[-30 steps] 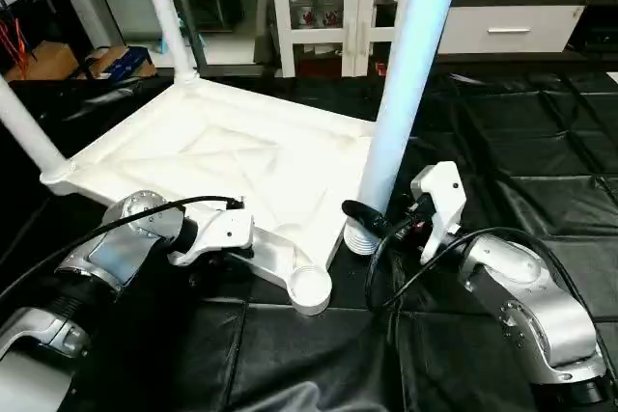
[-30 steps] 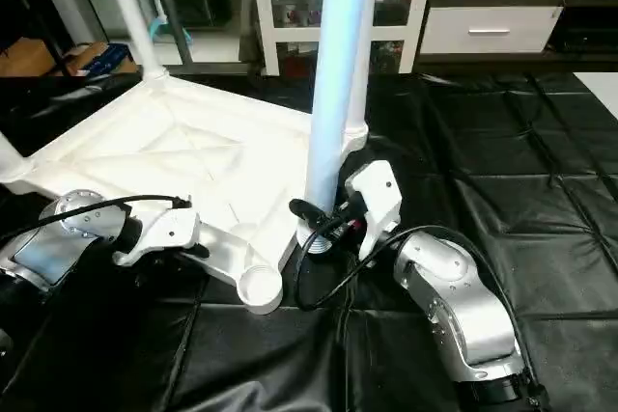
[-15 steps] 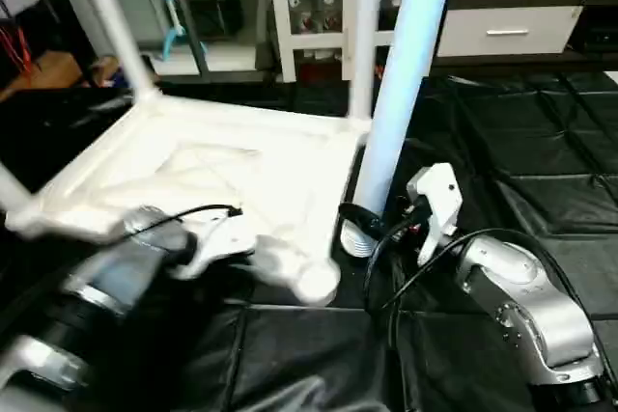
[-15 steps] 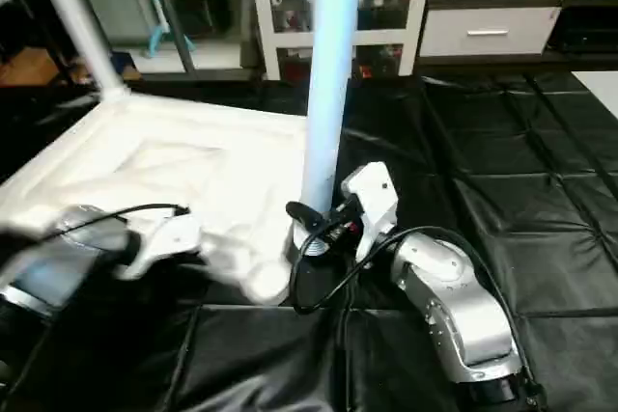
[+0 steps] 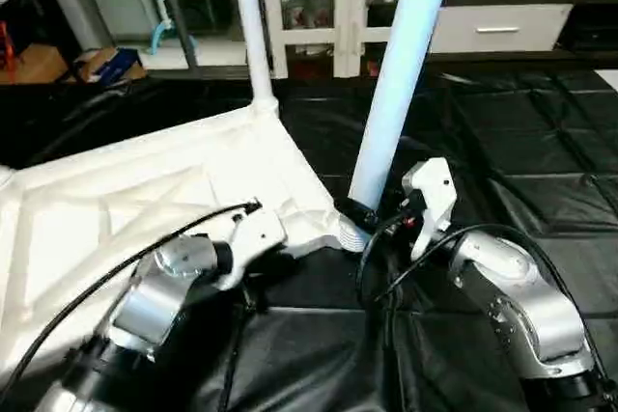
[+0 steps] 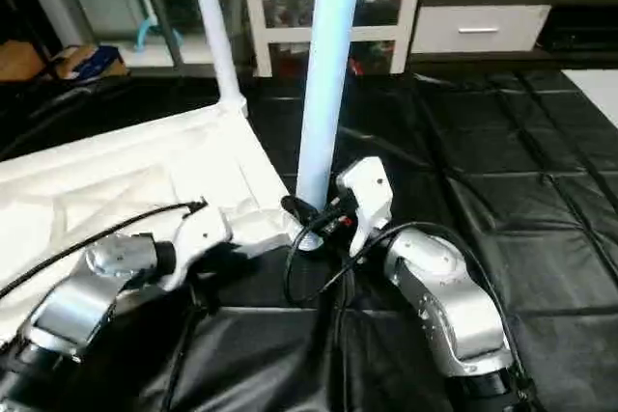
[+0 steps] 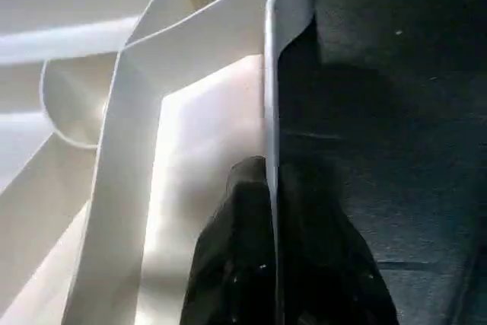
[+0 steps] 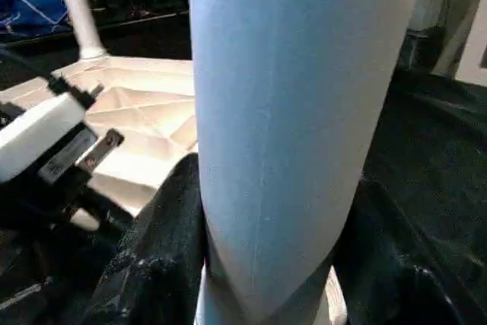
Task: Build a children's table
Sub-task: Rotate table base, then insert table leg to table base
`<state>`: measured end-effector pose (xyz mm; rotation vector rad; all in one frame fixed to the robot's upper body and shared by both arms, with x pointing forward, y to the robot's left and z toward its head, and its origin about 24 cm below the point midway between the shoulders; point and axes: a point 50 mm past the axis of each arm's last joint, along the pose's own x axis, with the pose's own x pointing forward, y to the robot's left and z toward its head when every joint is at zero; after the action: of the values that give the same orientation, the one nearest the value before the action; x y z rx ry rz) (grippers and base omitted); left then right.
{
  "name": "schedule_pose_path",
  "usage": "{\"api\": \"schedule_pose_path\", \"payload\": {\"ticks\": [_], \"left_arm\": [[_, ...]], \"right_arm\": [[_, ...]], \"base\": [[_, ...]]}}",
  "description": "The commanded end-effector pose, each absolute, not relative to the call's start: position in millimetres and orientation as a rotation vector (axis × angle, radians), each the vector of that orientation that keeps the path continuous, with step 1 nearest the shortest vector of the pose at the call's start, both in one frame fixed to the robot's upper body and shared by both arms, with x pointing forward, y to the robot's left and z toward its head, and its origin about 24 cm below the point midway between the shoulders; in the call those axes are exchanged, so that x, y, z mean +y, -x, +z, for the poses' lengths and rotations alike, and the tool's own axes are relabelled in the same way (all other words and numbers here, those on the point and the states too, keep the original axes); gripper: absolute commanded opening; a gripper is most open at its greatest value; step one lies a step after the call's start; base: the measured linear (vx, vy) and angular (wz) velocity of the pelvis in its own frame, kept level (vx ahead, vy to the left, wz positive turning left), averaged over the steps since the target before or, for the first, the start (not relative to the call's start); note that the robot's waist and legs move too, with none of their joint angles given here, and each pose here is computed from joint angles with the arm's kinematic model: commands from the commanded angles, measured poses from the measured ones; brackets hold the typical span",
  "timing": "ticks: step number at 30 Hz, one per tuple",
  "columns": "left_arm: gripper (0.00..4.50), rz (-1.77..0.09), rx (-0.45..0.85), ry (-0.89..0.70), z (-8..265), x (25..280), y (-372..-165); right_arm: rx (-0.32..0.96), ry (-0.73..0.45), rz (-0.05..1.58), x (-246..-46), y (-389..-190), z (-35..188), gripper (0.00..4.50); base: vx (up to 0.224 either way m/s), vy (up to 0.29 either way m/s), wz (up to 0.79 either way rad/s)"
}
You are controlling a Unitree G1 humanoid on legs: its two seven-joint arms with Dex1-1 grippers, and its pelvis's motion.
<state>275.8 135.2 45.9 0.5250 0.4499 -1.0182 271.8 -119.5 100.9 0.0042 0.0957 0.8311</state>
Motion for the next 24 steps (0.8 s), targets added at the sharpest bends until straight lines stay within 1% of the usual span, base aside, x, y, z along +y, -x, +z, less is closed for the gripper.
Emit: {"api": "schedule_pose_path", "payload": {"ticks": [1, 5, 7, 14, 15, 16, 18, 19, 21, 22, 24], "left_arm": [[0.03, -1.048, 0.473, -0.552, 36, 135, -265], [0.03, -1.118, 0.430, -0.592, 38, 136, -252], [0.03, -1.129, 0.411, -0.608, 40, 139, -250], [0.03, -1.108, 0.401, -0.623, 44, 151, -247], [0.31, -1.097, 0.398, -0.623, 45, 152, -247], [0.48, -1.084, 0.395, -0.617, 46, 154, -248], [0.48, -1.037, 0.380, -0.615, 47, 159, -253], [0.70, -1.008, 0.374, -0.615, 48, 162, -256], [0.82, -0.995, 0.366, -0.614, 48, 164, -258], [0.88, -1.000, 0.362, -0.561, 50, 163, -257], [0.88, -1.009, 0.360, -0.524, 52, 161, -255]], "right_arm": [[0.086, -0.004, 0.821, -121.8, -274.8, 105, 1.84], [0.090, -0.003, 0.824, -124.2, -276.5, 107, 1.84], [0.093, -0.004, 0.826, -125.7, -276.8, 107, 1.84], [0.088, -0.040, 0.796, -133.8, -281.0, 109, 1.84], [0.087, -0.044, 0.791, -135.0, -281.8, 110, 1.84], [0.088, -0.046, 0.789, -135.7, -282.5, 110, 1.84], [0.089, -0.059, 0.790, -135.5, -283.6, 110, 1.84], [0.090, -0.071, 0.790, -135.1, -284.1, 110, 1.84], [0.094, -0.081, 0.789, -134.4, -284.2, 109, 1.84], [0.098, -0.081, 0.793, -133.9, -283.6, 108, 1.84], [0.100, -0.081, 0.797, -133.6, -282.9, 108, 1.84]], "base": [[0.000, 0.000, 0.00], [0.000, 0.000, 0.00], [0.000, 0.000, 0.00], [0.000, 0.000, 0.00], [0.000, 0.000, 0.00], [0.000, 0.000, 0.00], [0.000, 0.000, 0.00], [0.000, 0.000, 0.00], [0.000, 0.000, 0.00], [0.000, 0.000, 0.00], [0.000, 0.000, 0.00]]}}
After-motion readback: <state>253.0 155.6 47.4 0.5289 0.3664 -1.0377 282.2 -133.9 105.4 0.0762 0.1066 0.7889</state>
